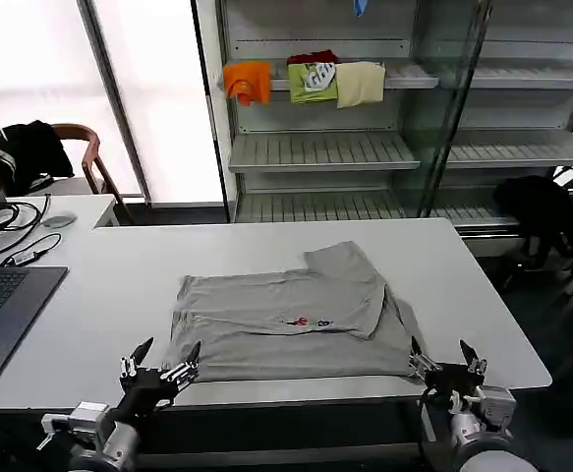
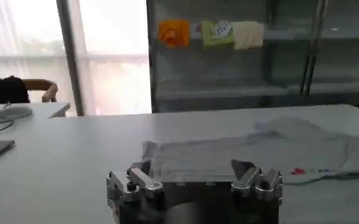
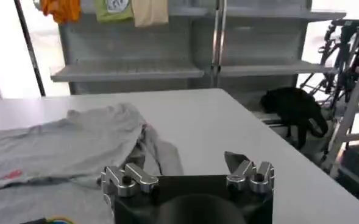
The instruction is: Fold and organize the clothes.
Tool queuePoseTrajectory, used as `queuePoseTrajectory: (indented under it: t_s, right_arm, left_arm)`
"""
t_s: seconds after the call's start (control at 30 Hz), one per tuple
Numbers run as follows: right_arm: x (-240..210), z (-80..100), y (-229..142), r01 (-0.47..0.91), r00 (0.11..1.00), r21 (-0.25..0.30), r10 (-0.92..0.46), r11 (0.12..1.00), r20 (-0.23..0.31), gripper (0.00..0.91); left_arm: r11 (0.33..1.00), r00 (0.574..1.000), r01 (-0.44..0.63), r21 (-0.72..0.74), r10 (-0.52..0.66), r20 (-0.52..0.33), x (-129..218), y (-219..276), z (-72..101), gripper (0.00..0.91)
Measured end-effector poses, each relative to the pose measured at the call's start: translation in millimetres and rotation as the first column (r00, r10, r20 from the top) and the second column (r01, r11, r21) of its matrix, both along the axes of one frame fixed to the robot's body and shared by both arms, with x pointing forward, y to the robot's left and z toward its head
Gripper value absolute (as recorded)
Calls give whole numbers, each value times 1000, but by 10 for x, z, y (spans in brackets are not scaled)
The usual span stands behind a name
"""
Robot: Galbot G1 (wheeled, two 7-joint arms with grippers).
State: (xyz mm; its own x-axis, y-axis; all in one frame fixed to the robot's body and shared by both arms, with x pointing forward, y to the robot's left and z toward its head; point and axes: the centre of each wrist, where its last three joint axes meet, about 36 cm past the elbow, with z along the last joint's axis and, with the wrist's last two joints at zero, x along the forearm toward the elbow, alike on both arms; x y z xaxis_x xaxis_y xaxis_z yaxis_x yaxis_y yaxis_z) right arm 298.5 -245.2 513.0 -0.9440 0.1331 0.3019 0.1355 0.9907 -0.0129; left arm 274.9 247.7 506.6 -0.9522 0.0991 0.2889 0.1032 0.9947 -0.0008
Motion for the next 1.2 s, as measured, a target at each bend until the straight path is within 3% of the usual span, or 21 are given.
queuePoseTrajectory:
  t_s: [0.27, 0.53, 0.93, 1.2]
  right_arm:
    - [163, 138, -67, -17, 998, 11, 16, 1000, 65, 907]
    - [637, 172, -166, -67, 991, -1, 67, 998, 118, 907]
    - [1838, 250, -49, -158, 976, 1, 156, 987, 150, 907]
    - [2681, 329, 146, -200, 972, -4, 199, 980, 122, 907]
  left_arm:
    - [1000, 998, 5, 1, -5, 56, 55, 64, 150, 907]
    - [999, 994, 45, 24, -47, 103, 326, 149, 192, 907]
    - [986, 983, 150, 69, -157, 100, 1104, 345, 133, 907]
    - [982, 981, 182, 52, -185, 60, 1763, 486, 51, 907]
